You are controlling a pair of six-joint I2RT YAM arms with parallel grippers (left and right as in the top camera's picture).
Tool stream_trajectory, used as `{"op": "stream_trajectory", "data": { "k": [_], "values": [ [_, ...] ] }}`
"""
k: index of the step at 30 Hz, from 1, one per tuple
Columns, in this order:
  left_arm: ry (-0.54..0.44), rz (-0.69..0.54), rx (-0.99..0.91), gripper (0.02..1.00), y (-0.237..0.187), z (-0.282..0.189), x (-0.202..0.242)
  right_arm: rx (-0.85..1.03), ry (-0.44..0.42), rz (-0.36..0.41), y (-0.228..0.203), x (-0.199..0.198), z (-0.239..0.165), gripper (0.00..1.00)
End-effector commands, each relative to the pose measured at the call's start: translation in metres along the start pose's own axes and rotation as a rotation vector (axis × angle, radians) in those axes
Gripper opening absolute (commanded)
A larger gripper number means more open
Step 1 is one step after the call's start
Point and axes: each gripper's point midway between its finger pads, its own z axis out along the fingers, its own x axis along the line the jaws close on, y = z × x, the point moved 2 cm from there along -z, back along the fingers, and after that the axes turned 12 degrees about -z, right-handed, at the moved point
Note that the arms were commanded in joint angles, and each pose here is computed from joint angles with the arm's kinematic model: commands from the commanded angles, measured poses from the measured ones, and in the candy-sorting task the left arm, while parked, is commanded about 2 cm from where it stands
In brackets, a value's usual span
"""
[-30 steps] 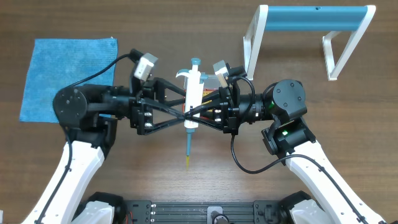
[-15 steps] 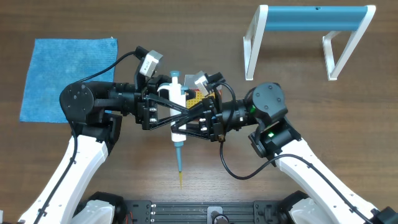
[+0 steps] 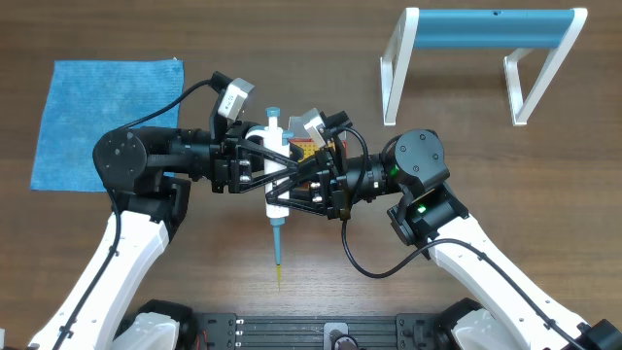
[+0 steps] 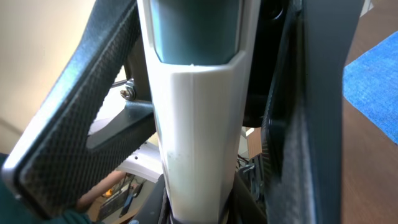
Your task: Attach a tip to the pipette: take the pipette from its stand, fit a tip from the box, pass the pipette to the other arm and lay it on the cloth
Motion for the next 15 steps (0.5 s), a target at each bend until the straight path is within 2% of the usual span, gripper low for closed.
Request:
{"op": "stream_trajectory", "data": {
  "k": [1,15],
  "values": [
    [-0.003,0.028,-0.01,0.454,0.0051,0.0011,-0.0048,-0.007,0.008,-0.033,0.0068,0.0042,0.0016,0.077],
    [-0.003,0.028,-0.009,0.196,0.0048,0.001,-0.0048,-0.019,-0.008,-0.051,0.0091,0.0014,-0.0001,0.077]
  ]
}}
